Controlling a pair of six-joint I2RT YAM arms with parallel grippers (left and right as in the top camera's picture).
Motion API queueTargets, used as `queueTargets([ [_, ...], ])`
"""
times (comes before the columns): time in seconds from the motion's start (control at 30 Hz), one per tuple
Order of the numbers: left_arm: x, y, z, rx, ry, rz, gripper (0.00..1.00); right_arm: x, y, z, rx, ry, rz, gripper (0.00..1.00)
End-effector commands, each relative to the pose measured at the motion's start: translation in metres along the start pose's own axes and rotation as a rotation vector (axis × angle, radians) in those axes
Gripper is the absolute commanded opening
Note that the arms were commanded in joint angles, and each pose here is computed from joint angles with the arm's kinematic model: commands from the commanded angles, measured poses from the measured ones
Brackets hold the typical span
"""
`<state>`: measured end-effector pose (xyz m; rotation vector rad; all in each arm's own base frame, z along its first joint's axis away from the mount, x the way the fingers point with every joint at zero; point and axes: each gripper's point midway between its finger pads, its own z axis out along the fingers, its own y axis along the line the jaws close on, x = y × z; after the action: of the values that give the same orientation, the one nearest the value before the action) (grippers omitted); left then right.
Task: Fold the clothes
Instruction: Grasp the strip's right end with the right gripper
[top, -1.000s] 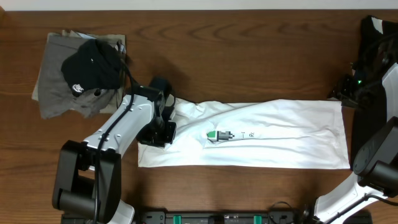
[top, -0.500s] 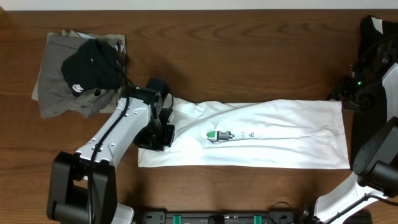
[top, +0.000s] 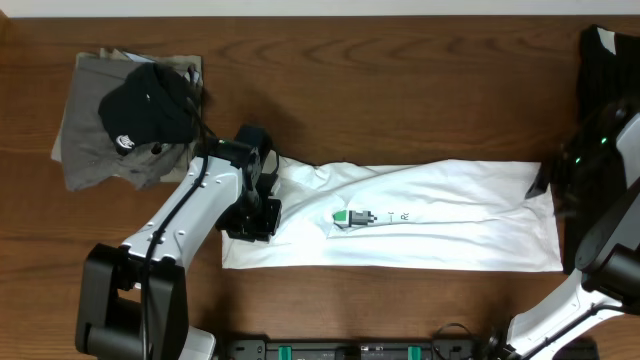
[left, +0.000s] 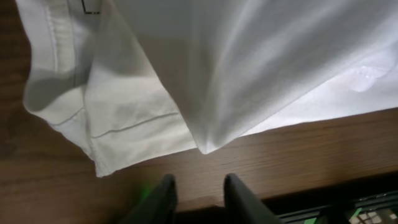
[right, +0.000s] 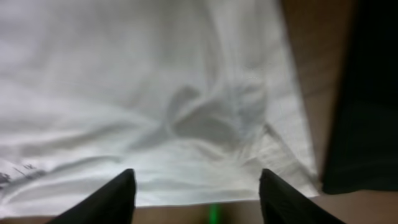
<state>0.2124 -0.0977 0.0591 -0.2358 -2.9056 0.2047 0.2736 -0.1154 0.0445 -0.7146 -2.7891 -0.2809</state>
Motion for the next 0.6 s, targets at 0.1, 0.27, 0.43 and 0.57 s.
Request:
queueTargets([
  [0.1,-0.021,-0.007,-0.023,0.018,-0.098,0.012,0.39,0.021,-0.005,0.034,-0.008,0.082,0.040,0.66],
  [0.27,-0.025,-0.007,-0.025,0.020,-0.115,0.015,0.42,0.017,-0.001,0.040,-0.031,0.061,0.063,0.65],
  [0.43,-0.027,-0.008,-0.025,0.021,-0.122,0.016,0.42,-0.001,-0.003,0.040,-0.024,-0.011,0.095,0.43],
  [0.57,-0.027,-0.008,-0.025,0.021,-0.123,0.017,0.42,-0.007,-0.011,0.036,0.019,-0.037,0.093,0.29],
])
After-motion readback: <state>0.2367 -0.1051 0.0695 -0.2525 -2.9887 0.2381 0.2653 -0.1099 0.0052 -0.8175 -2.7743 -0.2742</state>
